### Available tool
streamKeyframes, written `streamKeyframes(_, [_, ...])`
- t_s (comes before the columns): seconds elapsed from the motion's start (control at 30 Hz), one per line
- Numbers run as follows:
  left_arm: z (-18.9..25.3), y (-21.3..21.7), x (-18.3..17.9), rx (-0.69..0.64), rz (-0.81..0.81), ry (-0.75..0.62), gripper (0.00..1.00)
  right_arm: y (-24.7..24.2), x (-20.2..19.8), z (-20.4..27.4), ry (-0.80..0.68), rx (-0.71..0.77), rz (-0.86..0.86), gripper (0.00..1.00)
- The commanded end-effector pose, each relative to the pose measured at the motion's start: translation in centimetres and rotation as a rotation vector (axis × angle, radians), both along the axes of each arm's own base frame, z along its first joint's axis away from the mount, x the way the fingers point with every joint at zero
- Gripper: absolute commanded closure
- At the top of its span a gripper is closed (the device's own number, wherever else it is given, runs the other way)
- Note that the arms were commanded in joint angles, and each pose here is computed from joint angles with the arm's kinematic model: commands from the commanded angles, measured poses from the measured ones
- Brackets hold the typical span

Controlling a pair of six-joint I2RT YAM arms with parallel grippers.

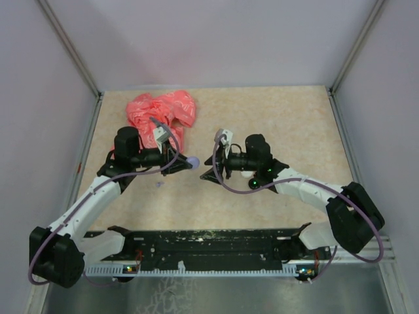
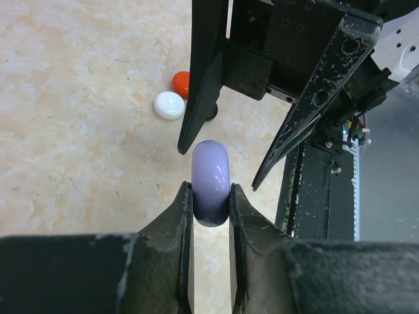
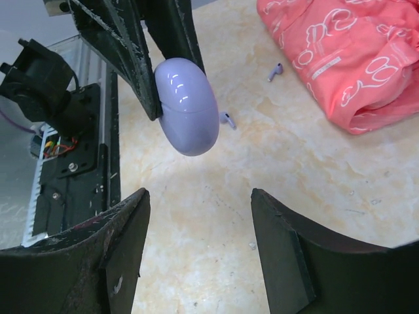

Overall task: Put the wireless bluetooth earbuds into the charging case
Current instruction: Pick up the charging case at the center of the board.

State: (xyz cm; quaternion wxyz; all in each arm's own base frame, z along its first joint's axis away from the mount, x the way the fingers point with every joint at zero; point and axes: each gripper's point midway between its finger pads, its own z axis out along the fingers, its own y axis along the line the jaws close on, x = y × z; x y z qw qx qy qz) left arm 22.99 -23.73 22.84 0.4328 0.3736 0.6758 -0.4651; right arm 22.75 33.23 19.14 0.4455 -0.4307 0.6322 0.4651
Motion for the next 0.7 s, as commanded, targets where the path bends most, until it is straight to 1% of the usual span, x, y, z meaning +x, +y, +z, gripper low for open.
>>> streamKeyframes(0.0, [1.6, -0.5, -0.5, -0.007, -0.083, -0.118, 0.97, -0.1, -0.8, 3.2, -0.079, 0.093, 0.052, 0.37])
streamKeyframes(0.1, [2.0, -0.8, -0.5, -0.006, -0.121, -0.156, 0.97, -0.4, -1.3, 3.4, -0.153, 0.121, 0.071, 0.37])
streamKeyframes(0.2, [2.4, -1.2, -0.5, 0.004, -0.159, -0.178, 1.0, -1.0, -0.8, 3.4, -0.21, 0.141, 0.013, 0.36])
streamKeyframes(0.27, [2.5, -1.5, -0.3, 0.017, -0.173, -0.192, 1.0, -1.3, -0.8, 3.6, -0.234, 0.167, -0.004, 0.36])
streamKeyframes(0.33, [2.6, -1.9, -0.4, 0.026, -0.192, -0.204, 1.0, -1.6, -0.9, 3.8, -0.228, 0.195, -0.022, 0.36])
streamKeyframes(0.43, [2.3, -2.2, -0.7, 0.032, -0.232, -0.21, 0.99, -2.5, -0.1, 4.0, -0.157, 0.215, -0.088, 0.33])
streamKeyframes(0.5, [1.7, -2.3, -1.0, 0.032, -0.247, -0.206, 0.99, -2.8, -0.1, 3.6, -0.12, 0.209, -0.066, 0.33])
streamKeyframes(0.57, [1.1, -2.3, -1.1, 0.036, -0.253, -0.203, 0.99, -2.5, -0.8, 3.5, -0.103, 0.218, -0.004, 0.37])
streamKeyframes(0.67, [0.0, -2.0, -1.5, 0.05, -0.252, -0.197, 1.0, -2.2, -1.6, 3.5, -0.086, 0.257, 0.041, 0.38])
